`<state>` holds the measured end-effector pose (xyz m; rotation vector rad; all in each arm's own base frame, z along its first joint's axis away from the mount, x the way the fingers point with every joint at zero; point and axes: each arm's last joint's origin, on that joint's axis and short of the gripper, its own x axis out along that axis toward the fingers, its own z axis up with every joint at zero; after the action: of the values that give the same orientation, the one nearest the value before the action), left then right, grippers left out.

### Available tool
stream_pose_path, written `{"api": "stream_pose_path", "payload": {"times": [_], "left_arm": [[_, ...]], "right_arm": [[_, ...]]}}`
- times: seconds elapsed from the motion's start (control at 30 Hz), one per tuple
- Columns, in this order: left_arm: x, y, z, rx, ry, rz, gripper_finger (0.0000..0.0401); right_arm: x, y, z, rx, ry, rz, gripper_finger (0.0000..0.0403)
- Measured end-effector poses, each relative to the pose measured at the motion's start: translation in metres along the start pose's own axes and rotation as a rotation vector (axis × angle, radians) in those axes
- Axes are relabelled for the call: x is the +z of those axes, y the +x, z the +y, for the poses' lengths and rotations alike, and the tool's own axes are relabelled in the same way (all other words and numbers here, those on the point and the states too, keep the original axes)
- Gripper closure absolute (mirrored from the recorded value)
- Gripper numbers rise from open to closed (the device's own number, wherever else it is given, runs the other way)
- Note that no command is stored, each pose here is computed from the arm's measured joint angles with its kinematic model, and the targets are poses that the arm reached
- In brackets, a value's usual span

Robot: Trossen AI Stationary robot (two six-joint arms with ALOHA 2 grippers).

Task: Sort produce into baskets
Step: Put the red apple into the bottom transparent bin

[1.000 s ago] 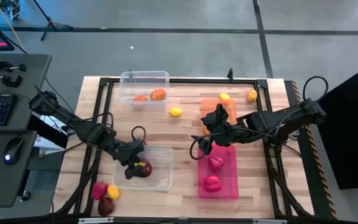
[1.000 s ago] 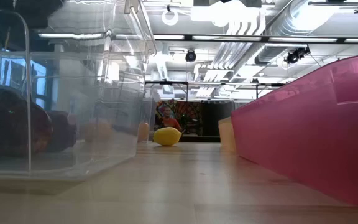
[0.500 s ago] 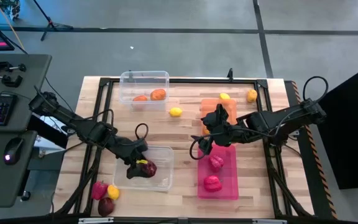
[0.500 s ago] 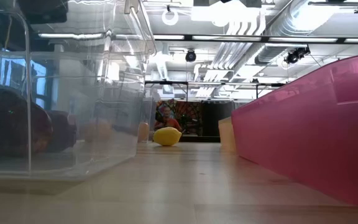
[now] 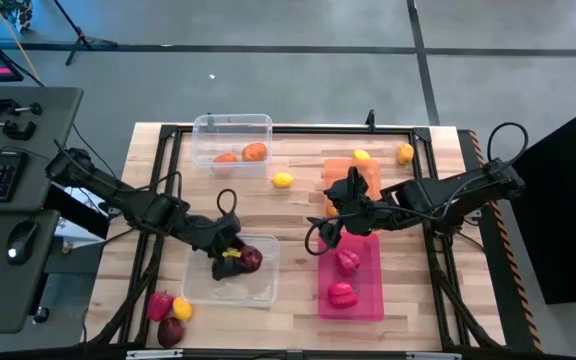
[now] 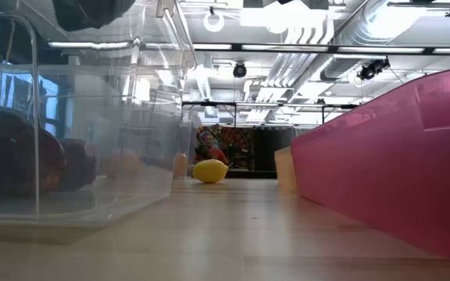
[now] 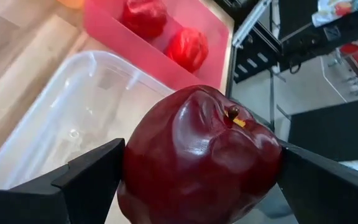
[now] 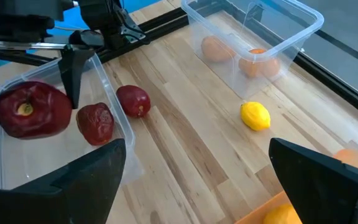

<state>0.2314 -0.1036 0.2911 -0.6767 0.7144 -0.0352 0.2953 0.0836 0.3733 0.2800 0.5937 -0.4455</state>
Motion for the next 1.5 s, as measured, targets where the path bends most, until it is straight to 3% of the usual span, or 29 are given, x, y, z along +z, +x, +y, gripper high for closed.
{"api": "stream_pose_path", "payload": {"times": [0.43, 0.8, 1.03, 1.13, 1.33, 1.5], "left_arm": [[-0.001, 0.000, 0.003, 0.052, 0.027, -0.021, 0.0024], [-0.008, 0.007, 0.009, 0.123, -0.018, 0.062, 0.0001], [-0.013, 0.008, 0.006, -0.024, 0.029, 0.248, 0.0001], [-0.015, 0.007, 0.007, -0.042, -0.016, 0.300, 0.0001], [-0.001, 0.004, 0.012, -0.102, -0.221, 0.392, 0.0001], [0.025, -0.018, 0.015, 0.012, -0.231, 0.395, 0.0001]], "right_arm": [[0.000, 0.000, 0.000, 0.000, 0.004, 0.000, 0.0018], [0.000, 0.000, 0.000, 0.001, 0.004, 0.000, 0.0018], [0.000, 0.000, 0.000, 0.000, 0.004, 0.000, 0.0018], [0.000, 0.000, 0.000, 0.000, 0.004, 0.000, 0.0018], [0.000, 0.000, -0.001, -0.021, 0.000, -0.015, 0.0018], [0.001, 0.000, -0.001, -0.042, 0.000, -0.031, 0.0018]]}}
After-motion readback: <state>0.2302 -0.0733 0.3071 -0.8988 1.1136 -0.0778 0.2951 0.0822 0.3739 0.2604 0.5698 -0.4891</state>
